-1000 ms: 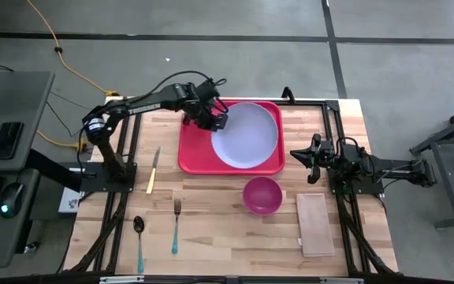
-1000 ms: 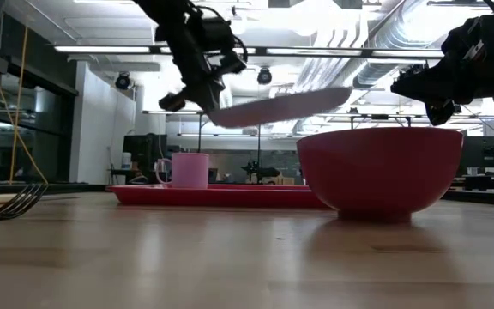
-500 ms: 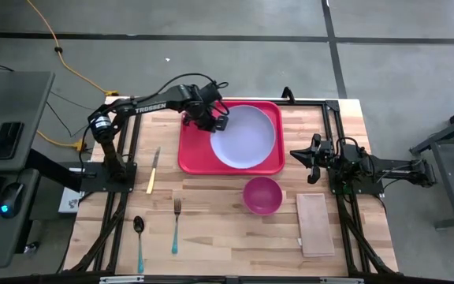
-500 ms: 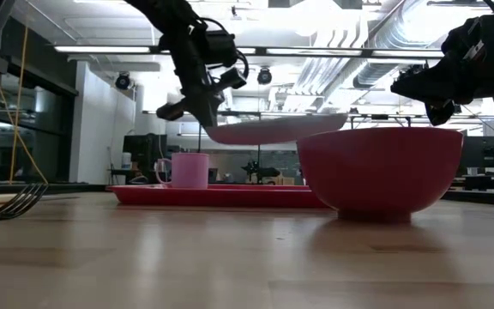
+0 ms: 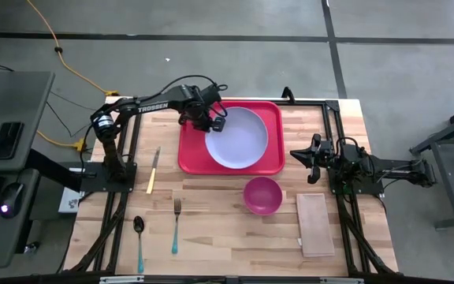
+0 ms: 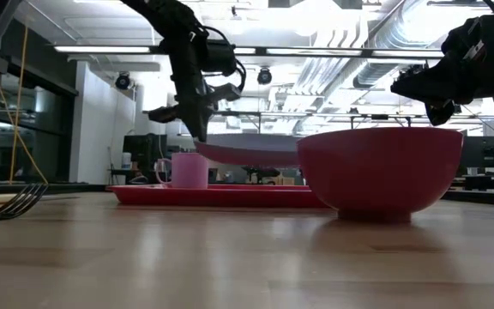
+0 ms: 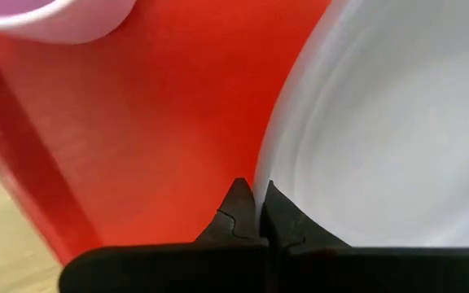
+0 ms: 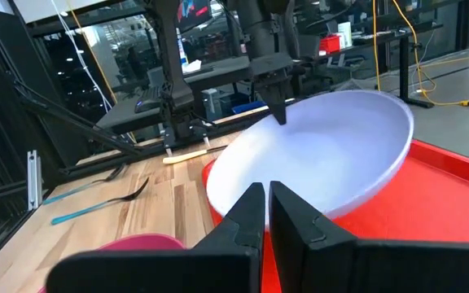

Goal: Set up tray
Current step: Put the blue plate at the bottom of the pink mug on the orange serving tray, then put the red bowl on the blue plate on the orange serving tray

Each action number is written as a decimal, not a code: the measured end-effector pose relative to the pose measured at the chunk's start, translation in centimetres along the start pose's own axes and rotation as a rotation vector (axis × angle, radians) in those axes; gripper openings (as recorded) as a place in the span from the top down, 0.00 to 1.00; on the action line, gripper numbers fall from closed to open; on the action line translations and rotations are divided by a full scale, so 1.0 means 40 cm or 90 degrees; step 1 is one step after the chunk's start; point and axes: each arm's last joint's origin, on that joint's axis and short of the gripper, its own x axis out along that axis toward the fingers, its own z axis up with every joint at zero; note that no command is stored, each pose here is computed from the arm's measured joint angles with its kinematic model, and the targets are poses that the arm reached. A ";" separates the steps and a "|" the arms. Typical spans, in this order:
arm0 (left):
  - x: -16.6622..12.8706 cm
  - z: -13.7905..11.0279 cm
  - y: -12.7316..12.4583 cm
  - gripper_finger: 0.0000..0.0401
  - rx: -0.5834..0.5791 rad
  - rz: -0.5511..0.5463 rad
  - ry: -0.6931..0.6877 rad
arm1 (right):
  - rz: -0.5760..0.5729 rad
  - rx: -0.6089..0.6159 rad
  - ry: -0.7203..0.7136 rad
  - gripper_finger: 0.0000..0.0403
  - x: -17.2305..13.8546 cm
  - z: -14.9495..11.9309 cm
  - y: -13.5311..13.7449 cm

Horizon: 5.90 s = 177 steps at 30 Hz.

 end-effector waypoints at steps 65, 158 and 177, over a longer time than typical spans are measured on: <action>0.126 0.032 0.032 0.97 -0.048 0.113 0.035 | -0.002 -0.001 0.008 1.00 0.002 -0.003 0.000; -0.083 -0.014 -0.128 0.59 0.107 0.057 0.059 | -0.002 0.007 0.007 1.00 0.002 -0.002 0.000; -0.226 -0.281 -0.359 0.59 0.313 -0.109 0.032 | -0.002 0.005 0.007 1.00 0.002 -0.002 0.000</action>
